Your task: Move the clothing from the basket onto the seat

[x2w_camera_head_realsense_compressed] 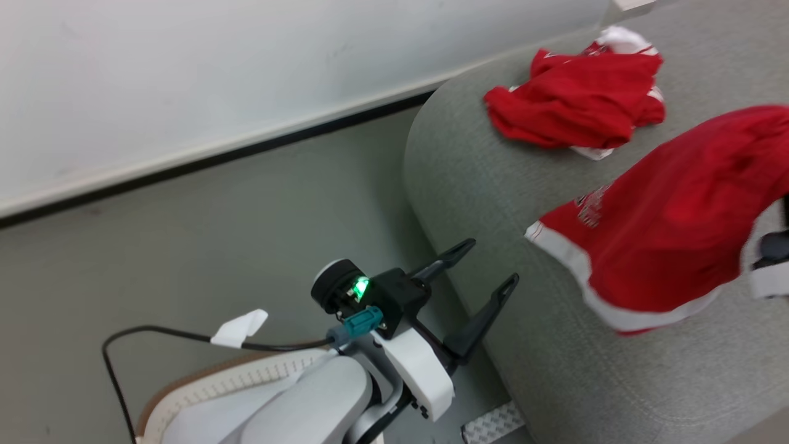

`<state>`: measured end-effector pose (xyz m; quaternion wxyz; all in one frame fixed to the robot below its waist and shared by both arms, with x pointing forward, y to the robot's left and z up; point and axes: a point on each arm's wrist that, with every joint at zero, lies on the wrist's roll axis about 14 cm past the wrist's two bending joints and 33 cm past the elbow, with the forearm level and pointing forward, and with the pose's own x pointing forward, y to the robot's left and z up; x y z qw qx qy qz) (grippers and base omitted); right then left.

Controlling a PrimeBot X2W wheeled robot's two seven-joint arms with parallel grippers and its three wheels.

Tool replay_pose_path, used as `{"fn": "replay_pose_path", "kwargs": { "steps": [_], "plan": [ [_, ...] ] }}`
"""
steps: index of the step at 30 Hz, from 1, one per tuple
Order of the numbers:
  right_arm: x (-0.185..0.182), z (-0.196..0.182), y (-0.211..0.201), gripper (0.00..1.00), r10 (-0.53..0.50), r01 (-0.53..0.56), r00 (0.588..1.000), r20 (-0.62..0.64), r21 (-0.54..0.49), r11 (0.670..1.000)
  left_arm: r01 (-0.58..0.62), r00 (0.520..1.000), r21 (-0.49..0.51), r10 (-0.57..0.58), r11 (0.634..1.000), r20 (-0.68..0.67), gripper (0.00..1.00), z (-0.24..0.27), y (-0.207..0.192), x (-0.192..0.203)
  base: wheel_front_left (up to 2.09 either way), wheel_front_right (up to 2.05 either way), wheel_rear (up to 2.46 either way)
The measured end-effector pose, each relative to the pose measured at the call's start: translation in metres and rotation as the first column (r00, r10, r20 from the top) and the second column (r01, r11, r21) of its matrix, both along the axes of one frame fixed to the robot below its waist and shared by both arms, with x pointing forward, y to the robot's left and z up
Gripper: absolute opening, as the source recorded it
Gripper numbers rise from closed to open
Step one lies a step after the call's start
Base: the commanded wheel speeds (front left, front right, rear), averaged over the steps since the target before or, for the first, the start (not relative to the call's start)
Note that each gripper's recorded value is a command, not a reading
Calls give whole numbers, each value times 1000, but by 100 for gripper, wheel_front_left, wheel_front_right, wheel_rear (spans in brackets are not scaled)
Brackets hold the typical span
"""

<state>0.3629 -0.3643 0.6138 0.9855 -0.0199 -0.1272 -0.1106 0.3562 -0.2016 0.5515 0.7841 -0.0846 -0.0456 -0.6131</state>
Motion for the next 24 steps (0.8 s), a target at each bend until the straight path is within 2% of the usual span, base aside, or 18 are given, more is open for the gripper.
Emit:
{"fn": "replay_pose_path", "kwargs": {
  "steps": [7, 14, 17, 21, 22, 24],
  "plan": [
    [32, 7, -51, 0, -113, 113, 994, -11, -42, 993, -59, 997, 52, 62, 997, -51, 100, -34, 20, 37, 0, 0, 0],
    [67, -32, -82, 0, -185, 182, 976, -111, -39, 983, -128, 985, 107, 139, 986, -102, 100, -74, 44, 72, 0, 0, 0],
    [80, -62, -92, 0, -212, 209, 960, -183, -34, 977, -146, 980, 112, 159, 983, -119, 100, -87, 50, 83, 0, 0, 0],
    [89, -123, -97, 0, -219, 218, 909, -355, -44, 975, -169, 971, 134, 188, 976, -148, 100, -110, 60, 96, 0, 0, 0],
    [88, -158, -95, 0, -212, 216, 859, -465, -46, 975, -177, 966, 139, 199, 974, -166, 100, -119, 63, 100, 0, 0, 0],
    [82, -190, -97, 0, -214, 240, 794, -569, -29, 970, -180, 963, 144, 204, 973, -178, 100, -127, 65, 102, 0, 0, 0]
  ]
}}
